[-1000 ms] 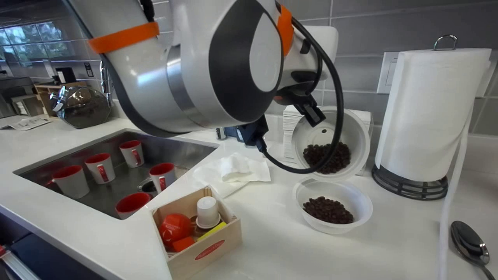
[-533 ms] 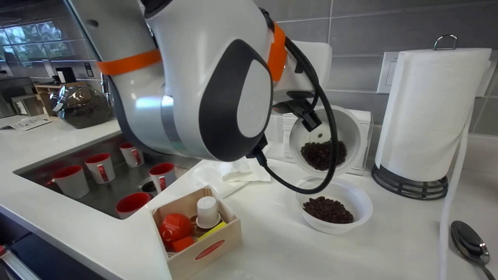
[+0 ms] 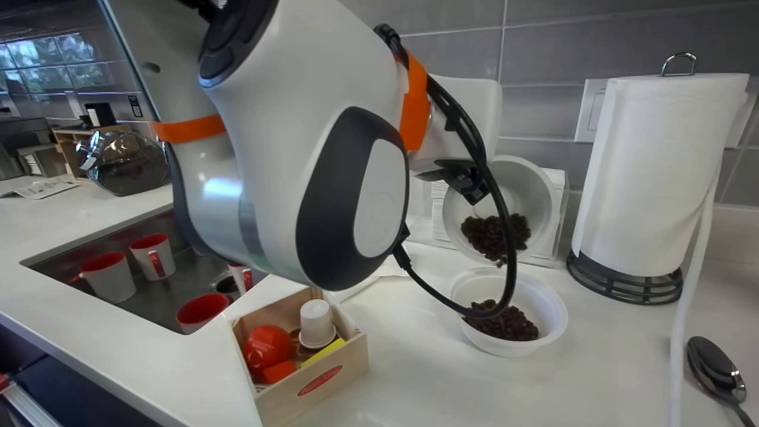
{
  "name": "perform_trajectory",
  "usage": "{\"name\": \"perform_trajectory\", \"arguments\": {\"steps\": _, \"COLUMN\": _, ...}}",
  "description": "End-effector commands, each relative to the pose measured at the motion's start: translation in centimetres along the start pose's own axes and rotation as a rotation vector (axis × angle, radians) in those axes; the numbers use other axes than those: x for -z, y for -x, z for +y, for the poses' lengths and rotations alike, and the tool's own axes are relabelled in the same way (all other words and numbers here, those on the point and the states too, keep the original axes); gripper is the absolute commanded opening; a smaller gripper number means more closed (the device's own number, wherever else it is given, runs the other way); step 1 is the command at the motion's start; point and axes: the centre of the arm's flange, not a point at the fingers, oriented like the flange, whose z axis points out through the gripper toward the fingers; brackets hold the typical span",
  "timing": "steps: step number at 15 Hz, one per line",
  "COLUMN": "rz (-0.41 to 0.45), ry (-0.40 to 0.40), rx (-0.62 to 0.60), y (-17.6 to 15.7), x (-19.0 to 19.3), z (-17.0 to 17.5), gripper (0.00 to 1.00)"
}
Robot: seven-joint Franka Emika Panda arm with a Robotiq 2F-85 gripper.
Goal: Pick up the orange ball and small white cup, put them in the wooden box, pour the contents of the left plate into the right plate
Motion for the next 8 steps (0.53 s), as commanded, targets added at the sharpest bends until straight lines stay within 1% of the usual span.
{"name": "perform_trajectory", "arguments": {"steps": 1, "rz": 0.055, "ry": -0.028, "rx": -0.001, "y": 0.40, "x": 0.81, "z": 0.49, "gripper": 0.00}}
{"name": "perform_trajectory", "arguments": {"steps": 4, "rz": 0.083, "ry": -0.049, "rx": -0.004, "y": 0.43, "x": 1.18, "z": 0.87, "gripper": 0.00}}
{"name": "perform_trajectory", "arguments": {"steps": 8, "rz": 0.094, "ry": -0.062, "rx": 0.004, "y": 0.95, "x": 1.32, "z": 1.18, "gripper": 0.00}}
